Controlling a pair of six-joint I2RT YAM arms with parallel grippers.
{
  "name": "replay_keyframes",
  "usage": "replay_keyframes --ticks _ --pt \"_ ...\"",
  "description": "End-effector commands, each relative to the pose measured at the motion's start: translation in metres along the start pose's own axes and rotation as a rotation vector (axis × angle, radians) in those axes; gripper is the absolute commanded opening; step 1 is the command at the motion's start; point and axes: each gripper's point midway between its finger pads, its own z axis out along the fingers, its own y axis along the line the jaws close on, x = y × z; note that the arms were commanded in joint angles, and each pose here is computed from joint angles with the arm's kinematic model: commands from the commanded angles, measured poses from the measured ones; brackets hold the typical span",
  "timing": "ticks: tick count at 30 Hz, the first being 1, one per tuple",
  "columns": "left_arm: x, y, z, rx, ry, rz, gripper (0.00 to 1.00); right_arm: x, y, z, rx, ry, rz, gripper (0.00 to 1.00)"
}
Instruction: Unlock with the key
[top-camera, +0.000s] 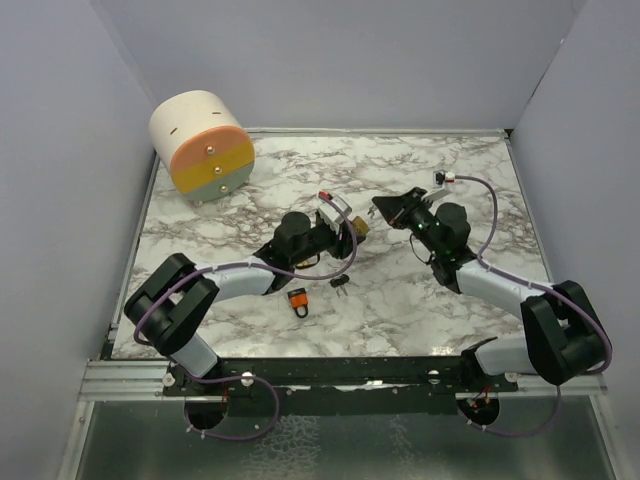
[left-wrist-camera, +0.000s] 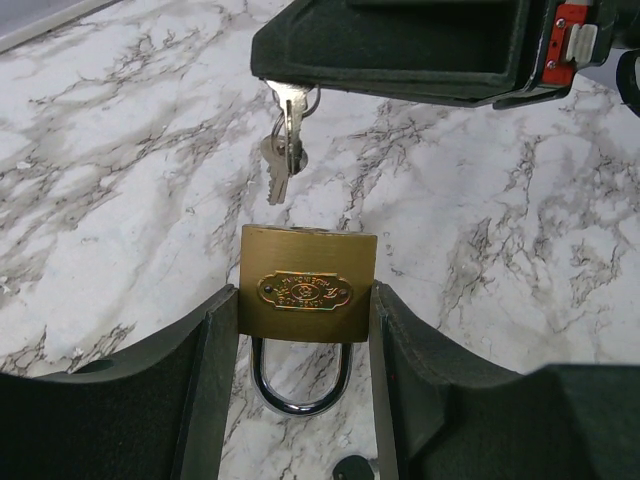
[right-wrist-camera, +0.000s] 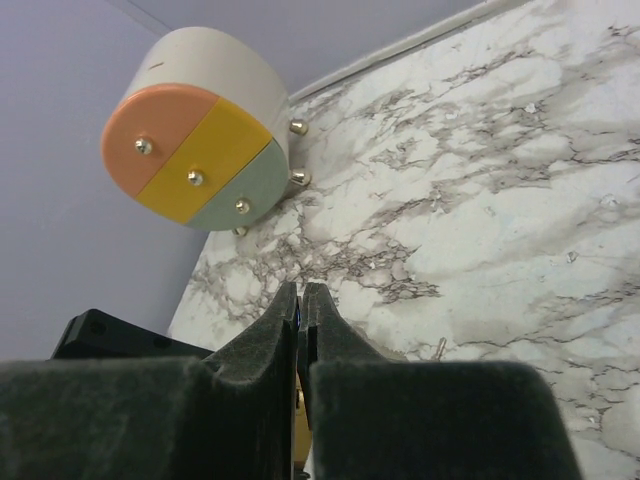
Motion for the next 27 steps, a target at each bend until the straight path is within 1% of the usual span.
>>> replay_keyframes --ticks 1,9,14,27 --pt "-0.045 -0.011 -0.002 0.022 -0.154 0.088 0.00 -0.013 0.011 -0.003 0.021 -0.104 -0.004 0.01" --pt "-0.047 -0.011 -0.006 -0.012 -0.165 0.114 0.00 0.000 0.019 -0.009 0.031 -0.108 0.016 0.01" --pt "-0.050 -0.011 -0.010 -0.025 -0.175 0.117 0.00 0.000 0.021 -0.011 0.038 -0.118 0.017 0.01" --pt "-0.055 -0.010 -0.010 -0.033 -0.188 0.134 0.00 0.008 0.027 -0.014 0.016 -0.096 0.020 0.01"
